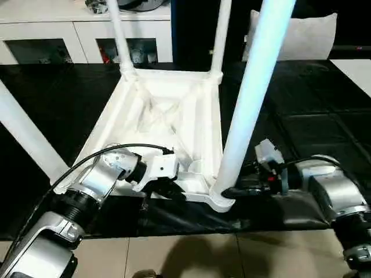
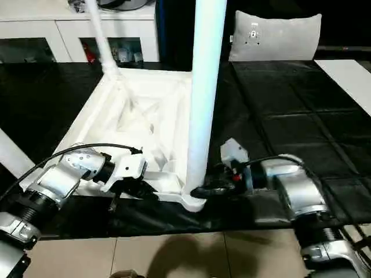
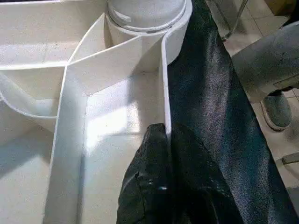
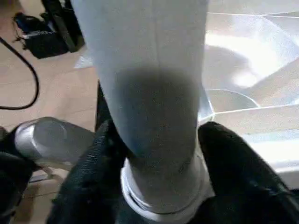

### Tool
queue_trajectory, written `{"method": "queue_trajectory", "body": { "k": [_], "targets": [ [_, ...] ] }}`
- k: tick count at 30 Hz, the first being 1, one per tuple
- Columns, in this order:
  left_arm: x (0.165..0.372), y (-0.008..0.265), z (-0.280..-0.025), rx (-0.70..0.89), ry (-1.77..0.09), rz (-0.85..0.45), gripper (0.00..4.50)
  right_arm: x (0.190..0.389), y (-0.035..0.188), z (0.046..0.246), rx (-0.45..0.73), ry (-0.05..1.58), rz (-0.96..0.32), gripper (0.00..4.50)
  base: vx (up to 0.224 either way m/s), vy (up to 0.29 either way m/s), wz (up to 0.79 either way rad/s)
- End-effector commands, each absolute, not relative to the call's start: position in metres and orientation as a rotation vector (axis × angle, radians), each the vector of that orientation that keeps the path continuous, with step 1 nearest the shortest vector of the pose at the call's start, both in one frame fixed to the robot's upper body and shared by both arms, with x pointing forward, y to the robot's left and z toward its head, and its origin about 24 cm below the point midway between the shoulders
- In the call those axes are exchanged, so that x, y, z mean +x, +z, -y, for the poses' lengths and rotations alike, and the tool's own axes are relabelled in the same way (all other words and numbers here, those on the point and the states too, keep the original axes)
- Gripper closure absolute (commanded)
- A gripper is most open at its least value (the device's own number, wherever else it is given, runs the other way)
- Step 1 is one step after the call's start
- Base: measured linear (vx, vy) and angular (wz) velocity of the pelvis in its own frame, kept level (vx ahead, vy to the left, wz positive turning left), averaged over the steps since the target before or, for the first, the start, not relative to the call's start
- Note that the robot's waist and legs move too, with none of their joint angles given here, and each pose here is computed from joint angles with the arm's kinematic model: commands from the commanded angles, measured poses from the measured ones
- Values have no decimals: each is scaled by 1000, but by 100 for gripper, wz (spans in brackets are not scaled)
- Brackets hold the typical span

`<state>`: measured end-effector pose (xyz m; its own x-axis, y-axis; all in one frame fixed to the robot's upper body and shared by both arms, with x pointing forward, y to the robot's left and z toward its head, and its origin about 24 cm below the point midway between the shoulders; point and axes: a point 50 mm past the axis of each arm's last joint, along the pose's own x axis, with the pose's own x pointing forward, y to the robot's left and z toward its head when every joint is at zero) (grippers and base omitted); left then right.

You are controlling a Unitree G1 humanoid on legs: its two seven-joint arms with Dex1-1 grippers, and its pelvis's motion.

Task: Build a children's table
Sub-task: Rotate leg to tighten

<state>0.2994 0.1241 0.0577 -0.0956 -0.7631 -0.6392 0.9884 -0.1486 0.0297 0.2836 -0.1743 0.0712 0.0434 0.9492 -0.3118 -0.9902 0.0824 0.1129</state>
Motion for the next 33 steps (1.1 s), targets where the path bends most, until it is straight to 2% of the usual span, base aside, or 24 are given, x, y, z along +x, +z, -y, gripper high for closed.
{"method": "queue_trajectory", "body": {
  "k": [1, 7, 10, 13, 18, 20, 22, 25, 27, 30, 31, 33],
  "targets": [
    [293, 54, -117, 663, -1733, -524, 450, 284, 75, 171, -139, 1523, -329, 228, 0, 0, 0],
    [291, 52, -118, 631, -1731, -529, 450, 281, 72, 170, -107, 1538, -338, 257, 0, 0, 0],
    [293, 52, -118, 561, -1666, -548, 450, 278, 68, 165, -46, 1478, -339, 262, 0, 0, 0],
    [298, 52, -116, 473, -1535, -563, 450, 281, 61, 153, -34, 1313, -350, 262, 0, 0, 0],
    [306, 54, -99, 348, -1346, -544, 450, 296, 50, 131, 72, 942, -399, 262, -32, -4, -5],
    [310, 55, -82, 290, -1257, -520, 450, 302, 43, 120, 84, 786, -431, 262, 0, 0, 0],
    [311, 55, -77, 271, -1239, -516, 450, 303, 42, 117, 77, 761, -434, 262, 0, 0, 0],
    [321, 60, -50, 212, -1091, -470, 450, 314, 38, 102, 95, 605, -430, 262, 0, 0, 0],
    [322, 60, -47, 212, -1081, -465, 450, 314, 39, 100, 96, 613, -423, 206, 0, 0, 0],
    [323, 61, -44, 246, -1061, -454, 450, 316, 45, 98, 115, 601, -379, 186, 0, 0, 0],
    [321, 59, -46, 293, -1059, -468, 450, 315, 50, 102, 125, 595, -339, 171, 0, 0, 0],
    [321, 54, -57, 373, -1075, -483, 450, 313, 48, 113, 116, 592, -335, 147, 0, 0, 0]
  ]
}}
